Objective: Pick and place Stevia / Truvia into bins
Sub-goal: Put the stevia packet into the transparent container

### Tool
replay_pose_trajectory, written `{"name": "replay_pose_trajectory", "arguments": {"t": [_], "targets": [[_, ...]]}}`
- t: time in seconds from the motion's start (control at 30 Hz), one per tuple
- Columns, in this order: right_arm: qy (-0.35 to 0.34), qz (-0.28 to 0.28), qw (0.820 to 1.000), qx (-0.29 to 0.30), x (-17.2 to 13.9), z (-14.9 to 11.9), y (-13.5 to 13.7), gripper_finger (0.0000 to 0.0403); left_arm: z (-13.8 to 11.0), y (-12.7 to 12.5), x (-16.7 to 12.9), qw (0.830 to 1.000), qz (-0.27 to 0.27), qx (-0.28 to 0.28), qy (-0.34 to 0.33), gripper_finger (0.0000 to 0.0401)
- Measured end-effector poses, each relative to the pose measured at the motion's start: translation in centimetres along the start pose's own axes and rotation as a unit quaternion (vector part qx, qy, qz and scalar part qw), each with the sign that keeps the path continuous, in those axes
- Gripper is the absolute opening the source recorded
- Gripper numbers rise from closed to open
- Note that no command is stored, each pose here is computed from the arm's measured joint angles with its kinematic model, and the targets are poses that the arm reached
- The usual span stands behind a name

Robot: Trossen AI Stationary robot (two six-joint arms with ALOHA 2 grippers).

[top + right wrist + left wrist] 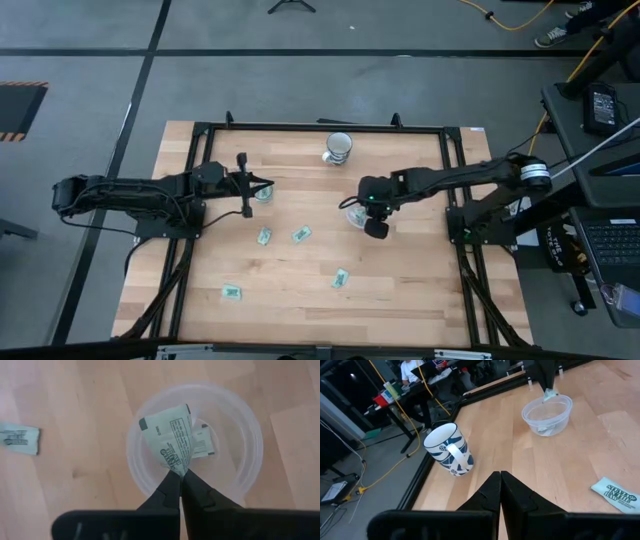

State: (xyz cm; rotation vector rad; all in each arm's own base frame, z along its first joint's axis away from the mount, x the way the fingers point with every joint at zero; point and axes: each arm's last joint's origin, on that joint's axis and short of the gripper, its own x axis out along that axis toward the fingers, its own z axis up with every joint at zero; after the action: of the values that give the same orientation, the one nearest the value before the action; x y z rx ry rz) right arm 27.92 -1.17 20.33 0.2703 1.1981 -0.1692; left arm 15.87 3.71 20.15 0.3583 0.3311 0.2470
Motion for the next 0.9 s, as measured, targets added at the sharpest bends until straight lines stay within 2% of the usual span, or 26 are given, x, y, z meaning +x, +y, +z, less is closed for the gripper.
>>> {"name": "replay_pose_trajectory", "arguments": {"t": [0.4,0.9], "targets": [[0.030,-0.008,1.000,-0.001,2.3,0.1,0.0,0.0007,0.0,0.0,0.0,1.000,0.000,0.000,0.000,0.0006],[0.028,-0.018,0.999,-0.012,2.4,0.2,-0.3,0.0018,0.0,0.0,0.0,1.000,-0.006,-0.002,-0.003,0.0006]]}}
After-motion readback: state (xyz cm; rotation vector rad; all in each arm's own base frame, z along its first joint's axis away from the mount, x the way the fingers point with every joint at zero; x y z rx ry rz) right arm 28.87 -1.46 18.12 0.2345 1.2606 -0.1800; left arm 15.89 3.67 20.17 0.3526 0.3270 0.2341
